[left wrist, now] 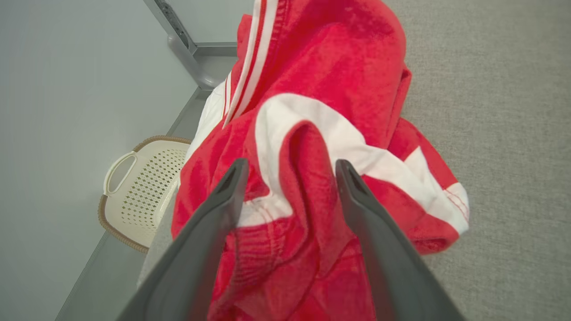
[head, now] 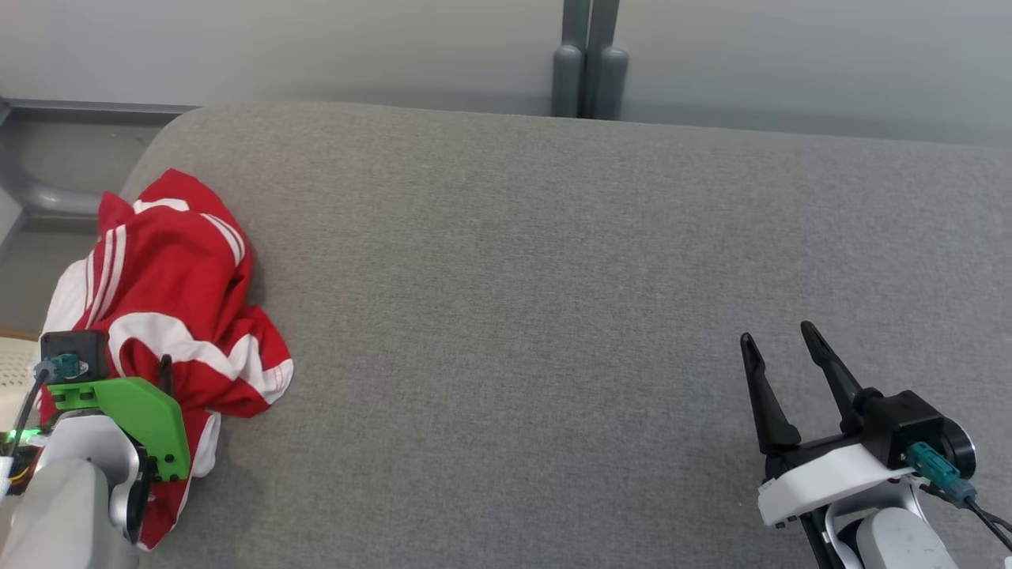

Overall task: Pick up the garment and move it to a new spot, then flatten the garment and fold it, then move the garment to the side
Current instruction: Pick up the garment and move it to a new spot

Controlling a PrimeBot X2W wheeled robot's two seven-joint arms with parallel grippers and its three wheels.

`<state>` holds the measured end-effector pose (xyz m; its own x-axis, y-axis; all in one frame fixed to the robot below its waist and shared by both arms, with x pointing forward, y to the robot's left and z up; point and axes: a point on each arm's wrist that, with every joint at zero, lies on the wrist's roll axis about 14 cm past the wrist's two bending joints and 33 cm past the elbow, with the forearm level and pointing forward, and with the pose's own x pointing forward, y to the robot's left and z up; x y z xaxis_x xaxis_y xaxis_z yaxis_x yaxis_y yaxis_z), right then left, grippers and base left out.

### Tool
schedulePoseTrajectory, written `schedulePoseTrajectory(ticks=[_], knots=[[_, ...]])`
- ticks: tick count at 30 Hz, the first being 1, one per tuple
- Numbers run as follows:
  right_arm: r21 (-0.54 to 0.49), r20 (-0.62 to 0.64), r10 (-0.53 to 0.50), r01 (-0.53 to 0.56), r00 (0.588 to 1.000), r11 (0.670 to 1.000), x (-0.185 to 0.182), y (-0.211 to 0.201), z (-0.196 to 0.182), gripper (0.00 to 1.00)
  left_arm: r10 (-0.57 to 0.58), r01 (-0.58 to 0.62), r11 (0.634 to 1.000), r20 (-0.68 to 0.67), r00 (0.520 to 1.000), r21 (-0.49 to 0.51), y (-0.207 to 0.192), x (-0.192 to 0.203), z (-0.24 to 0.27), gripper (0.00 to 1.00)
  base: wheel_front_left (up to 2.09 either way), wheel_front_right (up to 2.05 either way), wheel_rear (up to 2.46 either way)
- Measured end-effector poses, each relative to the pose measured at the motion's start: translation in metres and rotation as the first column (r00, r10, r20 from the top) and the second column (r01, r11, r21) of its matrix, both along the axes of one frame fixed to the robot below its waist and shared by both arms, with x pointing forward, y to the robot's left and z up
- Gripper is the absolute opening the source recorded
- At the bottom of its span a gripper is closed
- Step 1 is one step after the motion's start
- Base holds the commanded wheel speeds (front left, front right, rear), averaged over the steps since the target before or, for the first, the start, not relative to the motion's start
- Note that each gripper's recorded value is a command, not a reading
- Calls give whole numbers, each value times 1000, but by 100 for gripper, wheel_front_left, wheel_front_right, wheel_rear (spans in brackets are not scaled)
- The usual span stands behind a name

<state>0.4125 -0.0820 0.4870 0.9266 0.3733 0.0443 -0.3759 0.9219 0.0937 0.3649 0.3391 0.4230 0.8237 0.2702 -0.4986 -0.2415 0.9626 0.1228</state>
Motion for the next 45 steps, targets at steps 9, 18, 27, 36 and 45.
schedulePoseTrajectory(ticks=[9, 18, 27, 36, 45], knots=[[1, -20, -64, 64, 998, 998, -1, -21, -6, 100, -20, 12, 999, -167, 986, -48, -9, 4, -28, 0, 0, 0, 0], [36, -16, -69, 70, 997, 997, -7, -17, 0, 100, -67, 69, 998, 172, 983, -5, -15, 41, 82, 0, 0, 0, 0], [90, 39, -123, 120, 992, 989, -10, -28, 24, 100, -284, 307, 951, 523, 804, 44, -103, 57, 211, 0, 0, 0, 0], [108, 91, -248, 238, 964, 965, -26, -70, 44, 100, -461, 572, 820, 638, 616, 41, -208, 63, 258, 0, 0, 0, 0], [118, 95, -443, 431, 892, 894, -62, -137, 49, 100, -593, 785, 619, 644, 483, -18, -317, 71, 251, 0, 0, 0, 0]])
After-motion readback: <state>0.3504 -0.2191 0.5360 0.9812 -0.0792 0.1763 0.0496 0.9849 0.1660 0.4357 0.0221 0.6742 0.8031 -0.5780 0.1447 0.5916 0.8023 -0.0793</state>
